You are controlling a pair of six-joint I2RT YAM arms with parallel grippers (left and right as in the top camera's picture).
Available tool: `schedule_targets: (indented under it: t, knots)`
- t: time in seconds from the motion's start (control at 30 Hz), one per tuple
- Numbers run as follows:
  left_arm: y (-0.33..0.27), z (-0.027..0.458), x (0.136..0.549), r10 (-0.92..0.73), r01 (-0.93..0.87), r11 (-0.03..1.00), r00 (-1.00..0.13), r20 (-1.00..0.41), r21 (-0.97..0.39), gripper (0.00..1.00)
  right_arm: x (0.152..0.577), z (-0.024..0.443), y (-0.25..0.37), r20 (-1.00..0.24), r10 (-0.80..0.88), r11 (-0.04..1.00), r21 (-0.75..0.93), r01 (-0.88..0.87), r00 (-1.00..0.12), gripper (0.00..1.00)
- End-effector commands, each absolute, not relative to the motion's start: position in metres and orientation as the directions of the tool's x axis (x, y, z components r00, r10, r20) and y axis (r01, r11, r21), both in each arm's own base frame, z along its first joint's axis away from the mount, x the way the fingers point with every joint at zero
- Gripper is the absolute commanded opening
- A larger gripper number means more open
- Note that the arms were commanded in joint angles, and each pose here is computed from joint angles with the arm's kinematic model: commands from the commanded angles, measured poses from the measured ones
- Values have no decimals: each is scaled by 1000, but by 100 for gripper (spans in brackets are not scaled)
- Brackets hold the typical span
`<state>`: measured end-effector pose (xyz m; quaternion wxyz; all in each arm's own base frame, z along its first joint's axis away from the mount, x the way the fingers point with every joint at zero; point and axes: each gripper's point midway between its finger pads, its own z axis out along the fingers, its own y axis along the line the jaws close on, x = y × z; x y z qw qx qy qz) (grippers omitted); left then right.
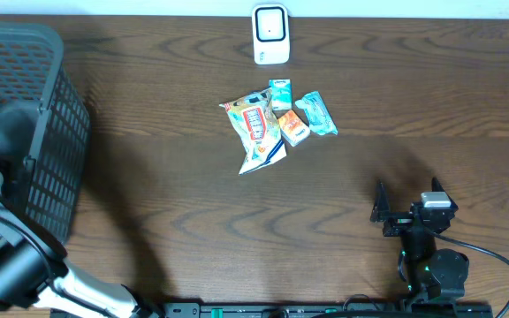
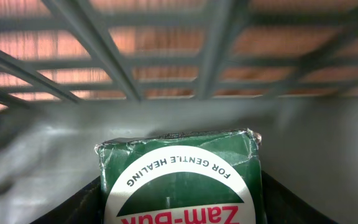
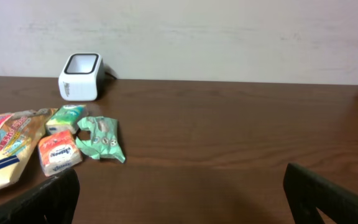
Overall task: Scan the item barcode
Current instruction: 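Reach the left gripper into the basket and grasp the green round tin, then carry the green tin out and set it left of the snack bag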
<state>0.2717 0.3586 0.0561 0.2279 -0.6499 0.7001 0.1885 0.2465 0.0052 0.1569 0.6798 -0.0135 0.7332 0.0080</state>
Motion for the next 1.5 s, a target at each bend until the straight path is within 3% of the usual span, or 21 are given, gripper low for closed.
schedule_targets:
  t: [0.0,0.27,0.4,0.53,0.67,0.83,1.03,1.2,1.47]
  knots:
    - [354,122,289,-783,-972,153,-9,-622,-178,61,246,155,4,-997,-15,1000,-13,-29,-79,99]
    - [298,250,324,-775,-768,327,116,-621,-551,61,246,155,4,-997,-16,1000,-14,-28,-79,99]
    - [258,308,333,-760,-640,412,151,-632,-649,61,246,155,4,-997,-16,1000,-14,-28,-79,99]
    - [201,348,349,-737,-517,531,110,-667,-671,61,246,155,4,-997,-15,1000,-13,-28,-79,99]
    - [121,359,378,-736,-375,635,-28,-677,-675,61,246,155,4,-997,-15,1000,-13,-28,-79,99]
    - [21,340,408,-641,-226,768,-257,-724,-600,61,246,155,4,-997,-16,1000,-14,-28,-79,99]
    - [-63,279,434,-381,-126,922,-468,-797,-366,61,246,155,4,-997,-15,1000,-13,-28,-79,99]
    - [-96,202,450,-258,-122,965,-612,-747,-233,61,246,155,4,-997,-16,1000,-14,-28,-79,99]
    - [-104,86,457,-201,-154,979,-783,-588,-130,61,246,155,4,-997,-15,1000,-13,-28,-79,99]
